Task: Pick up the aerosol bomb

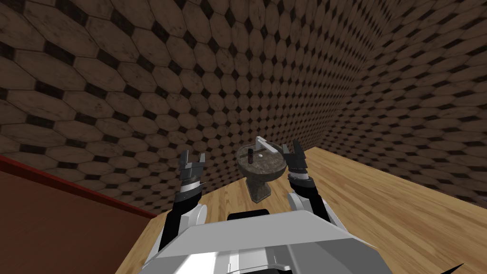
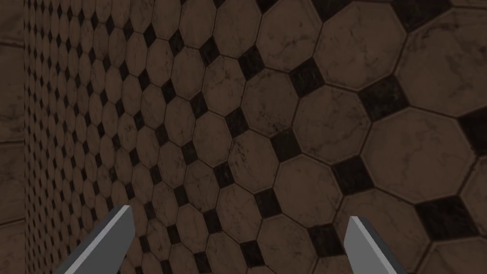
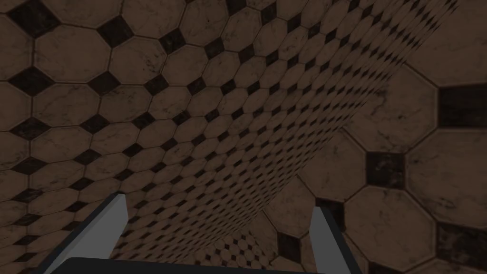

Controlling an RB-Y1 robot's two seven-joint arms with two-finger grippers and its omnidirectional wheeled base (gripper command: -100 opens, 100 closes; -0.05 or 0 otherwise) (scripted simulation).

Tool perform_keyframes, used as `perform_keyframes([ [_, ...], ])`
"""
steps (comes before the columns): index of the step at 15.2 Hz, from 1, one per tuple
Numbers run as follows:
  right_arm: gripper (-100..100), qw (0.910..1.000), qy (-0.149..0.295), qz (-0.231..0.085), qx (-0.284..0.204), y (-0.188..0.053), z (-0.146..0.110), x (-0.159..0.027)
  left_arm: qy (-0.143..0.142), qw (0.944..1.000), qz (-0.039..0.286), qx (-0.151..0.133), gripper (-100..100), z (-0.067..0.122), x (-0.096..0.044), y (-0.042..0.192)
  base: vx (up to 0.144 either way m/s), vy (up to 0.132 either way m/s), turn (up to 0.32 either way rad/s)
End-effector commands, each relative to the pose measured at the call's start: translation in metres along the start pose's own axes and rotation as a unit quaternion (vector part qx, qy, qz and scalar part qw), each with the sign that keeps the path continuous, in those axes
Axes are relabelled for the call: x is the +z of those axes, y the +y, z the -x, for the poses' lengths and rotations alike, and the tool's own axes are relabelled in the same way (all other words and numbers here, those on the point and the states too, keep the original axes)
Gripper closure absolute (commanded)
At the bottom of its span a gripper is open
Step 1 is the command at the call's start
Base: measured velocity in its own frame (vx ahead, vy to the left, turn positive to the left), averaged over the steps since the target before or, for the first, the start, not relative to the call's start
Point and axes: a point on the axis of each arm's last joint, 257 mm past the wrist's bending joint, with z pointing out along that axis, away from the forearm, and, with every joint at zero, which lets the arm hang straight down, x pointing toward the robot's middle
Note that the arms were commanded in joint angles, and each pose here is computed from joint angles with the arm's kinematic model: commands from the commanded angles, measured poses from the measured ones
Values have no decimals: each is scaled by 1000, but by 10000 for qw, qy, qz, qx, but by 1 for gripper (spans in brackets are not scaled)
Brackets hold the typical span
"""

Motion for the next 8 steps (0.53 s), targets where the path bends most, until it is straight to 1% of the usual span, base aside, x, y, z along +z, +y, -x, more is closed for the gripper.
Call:
perform_keyframes([
  [1, -100, 9997, 212, 1, -80, -2, -6, -1, 0, 10000, 0, 0, 0, 0, 0, 0, 3, 6, 27],
  [2, -100, 9993, 354, -5, -140, -4, -10, -3, 0, 10000, 0, 0, 0, 0, 0, 0, 8, 14, 49],
  [3, -100, 9992, 382, -2, -148, -4, -10, -3, 0, 10000, 0, 0, 0, 0, 0, 0, 11, 13, 36],
  [4, -100, 9981, 575, -8, -230, -7, -16, -5, 0, 10000, 0, 0, 0, 0, 0, 0, 16, 17, 52],
  [5, -100, 9981, 578, -8, -231, -7, -16, -5, 0, 10000, 0, 0, 0, 0, 0, 0, 14, 18, 40],
  [6, -100, 9964, 786, -18, -323, -11, -22, -9, 0, 10000, 0, 0, 0, 0, 0, 0, 12, 22, 46],
  [7, -100, 9963, 798, -16, -327, -11, -22, -9, 0, 10000, 0, 0, 0, 0, 0, 0, 12, 20, 39],
  [8, -100, 9939, 1013, -30, -427, -15, -28, -12, 0, 10000, 0, 0, 0, 0, 0, 0, 14, 25, 66],
])
